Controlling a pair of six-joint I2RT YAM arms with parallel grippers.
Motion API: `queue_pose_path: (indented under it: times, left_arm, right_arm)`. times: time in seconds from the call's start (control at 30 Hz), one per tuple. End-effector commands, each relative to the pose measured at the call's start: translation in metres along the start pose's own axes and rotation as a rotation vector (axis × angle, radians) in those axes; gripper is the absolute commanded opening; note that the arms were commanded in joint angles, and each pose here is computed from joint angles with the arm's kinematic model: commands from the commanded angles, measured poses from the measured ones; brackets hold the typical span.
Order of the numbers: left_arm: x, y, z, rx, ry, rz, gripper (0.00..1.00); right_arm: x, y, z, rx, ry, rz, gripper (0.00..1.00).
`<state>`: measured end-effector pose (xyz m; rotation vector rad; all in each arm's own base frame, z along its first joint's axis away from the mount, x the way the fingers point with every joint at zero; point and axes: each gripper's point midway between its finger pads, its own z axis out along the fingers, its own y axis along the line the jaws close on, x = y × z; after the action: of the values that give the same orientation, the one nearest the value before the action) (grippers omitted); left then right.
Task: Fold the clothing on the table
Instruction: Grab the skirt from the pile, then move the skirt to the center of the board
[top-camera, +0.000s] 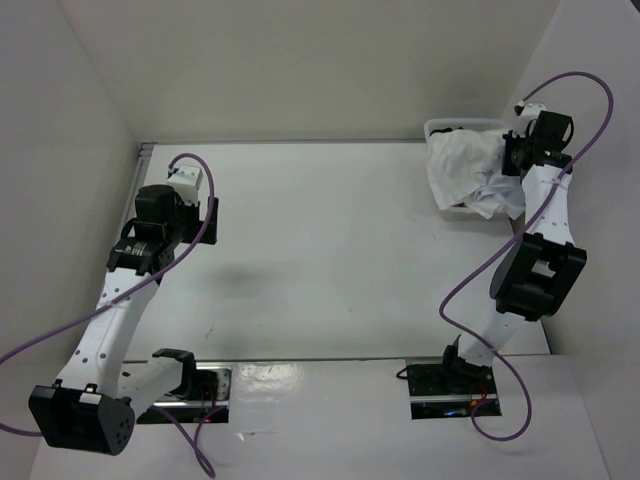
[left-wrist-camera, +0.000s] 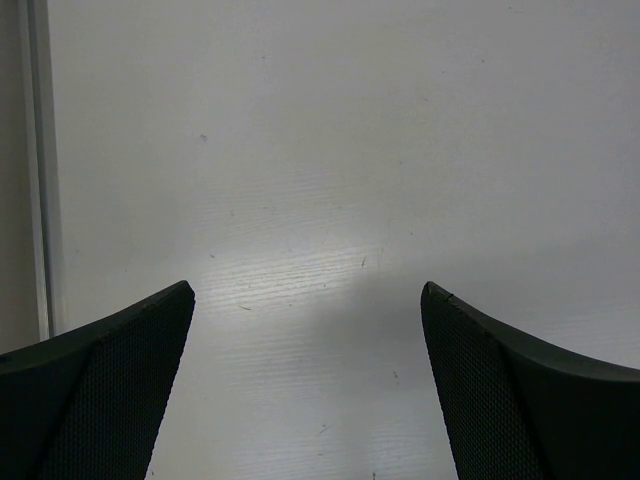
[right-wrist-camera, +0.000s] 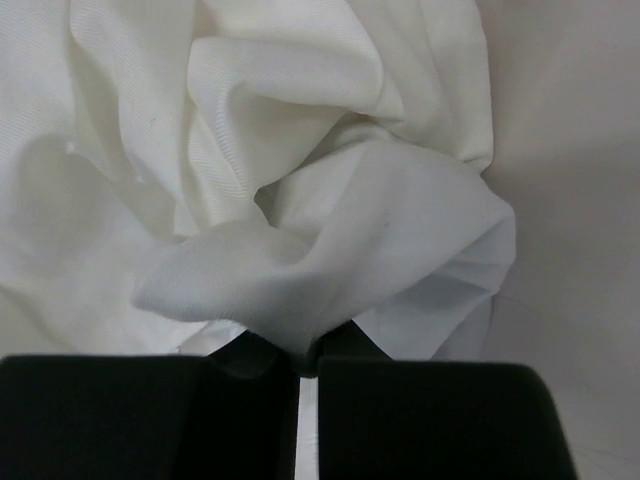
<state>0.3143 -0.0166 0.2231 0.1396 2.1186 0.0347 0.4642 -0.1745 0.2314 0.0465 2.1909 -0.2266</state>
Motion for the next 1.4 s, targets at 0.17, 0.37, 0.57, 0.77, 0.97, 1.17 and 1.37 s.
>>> queue_pose_path:
  times: [0.17, 0.37, 0.57, 0.77, 0.97, 1.17, 1.37]
  left_arm:
    - [-0.017, -0.003, -0.005, 0.022, -0.057, -0.019, 1.0]
    - [-0.017, -0.006, -0.005, 0.041, -0.058, -0.028, 1.0]
    - [-0.02, -0.006, -0.005, 0.04, -0.067, -0.028, 1.0]
    - [-0.02, -0.009, -0.007, 0.062, -0.061, -0.018, 1.0]
    - [-0.013, -0.015, -0.009, 0.096, -0.034, -0.009, 1.0]
    - [-0.005, -0.016, -0.009, 0.106, -0.018, 0.019, 1.0]
    - [0.008, -0.022, -0.005, 0.142, 0.009, 0.041, 1.0]
  right_arm:
    - [-0.096, 0.01, -0.098, -0.047, -0.281, -0.027, 0.0]
    - [-0.144, 0.048, -0.216, -0.168, -0.566, -0.096, 0.0]
    - [-0.137, 0.108, -0.283, -0.401, -0.666, -0.132, 0.0]
    - [-0.114, 0.184, -0.294, -0.679, -0.604, -0.133, 0.0]
    - [-0.072, 0.272, -0.246, -0.828, -0.382, -0.179, 0.0]
    - [-0.014, 0.321, -0.173, -0.818, -0.12, -0.271, 0.0]
    - [0.034, 0.377, -0.142, -0.764, 0.005, -0.432, 0.0]
